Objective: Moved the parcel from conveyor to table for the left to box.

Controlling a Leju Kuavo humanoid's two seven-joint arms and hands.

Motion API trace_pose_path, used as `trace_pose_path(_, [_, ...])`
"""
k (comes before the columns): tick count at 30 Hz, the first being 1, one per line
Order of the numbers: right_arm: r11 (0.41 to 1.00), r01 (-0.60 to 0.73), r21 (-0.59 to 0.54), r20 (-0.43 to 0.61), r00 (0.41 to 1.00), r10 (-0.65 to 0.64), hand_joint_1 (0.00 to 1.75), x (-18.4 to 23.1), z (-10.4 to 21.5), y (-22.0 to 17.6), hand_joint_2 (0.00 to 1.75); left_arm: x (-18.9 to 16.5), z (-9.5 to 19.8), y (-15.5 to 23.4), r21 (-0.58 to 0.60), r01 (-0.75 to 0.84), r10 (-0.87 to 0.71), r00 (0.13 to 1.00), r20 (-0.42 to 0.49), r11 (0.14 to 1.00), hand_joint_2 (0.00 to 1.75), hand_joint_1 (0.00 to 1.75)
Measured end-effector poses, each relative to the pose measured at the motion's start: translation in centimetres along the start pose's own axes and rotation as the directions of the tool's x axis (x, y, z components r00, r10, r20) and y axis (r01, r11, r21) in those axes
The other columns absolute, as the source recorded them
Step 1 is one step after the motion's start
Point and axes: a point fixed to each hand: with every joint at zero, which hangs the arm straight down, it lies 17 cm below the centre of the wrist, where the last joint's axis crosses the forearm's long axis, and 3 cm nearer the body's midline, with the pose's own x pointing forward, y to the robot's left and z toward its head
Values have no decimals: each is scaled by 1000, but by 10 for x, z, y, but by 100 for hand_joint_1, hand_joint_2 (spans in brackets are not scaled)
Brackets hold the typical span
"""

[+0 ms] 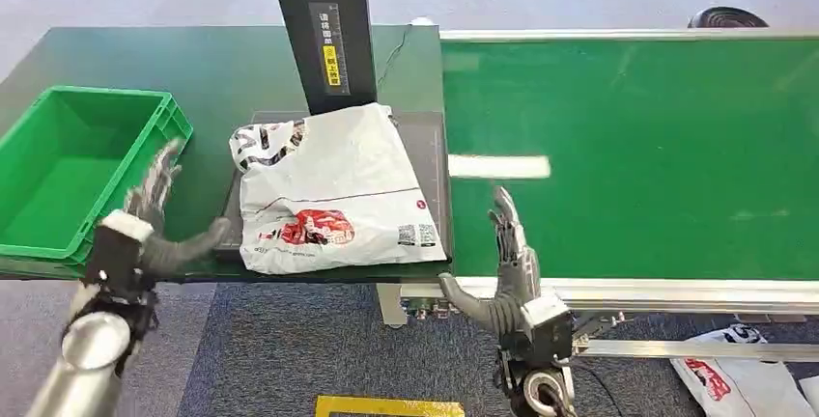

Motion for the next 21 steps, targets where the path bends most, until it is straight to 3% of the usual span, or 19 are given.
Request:
trace_pose_path(5, [998,27,-51,-13,1000,-28,0,6,4,-6,175,41,-82,81,-40,143,-142,990,25,989,175,0])
trace_pose_path(10, [995,20,-98,-24,999,-22,0,13,2,-17,175,71,-142,98,-96,226,-226,974,13,969,175,0])
trace_pose_path(15, [992,23,-124,-27,999,-27,0,16,3,-26,175,71,-163,72,-268,272,-288,957,-22,924,175,0])
trace_pose_path(21, [991,34,-133,-22,999,-38,0,17,3,-29,175,53,-155,26,-515,272,-347,936,-54,813,175,0])
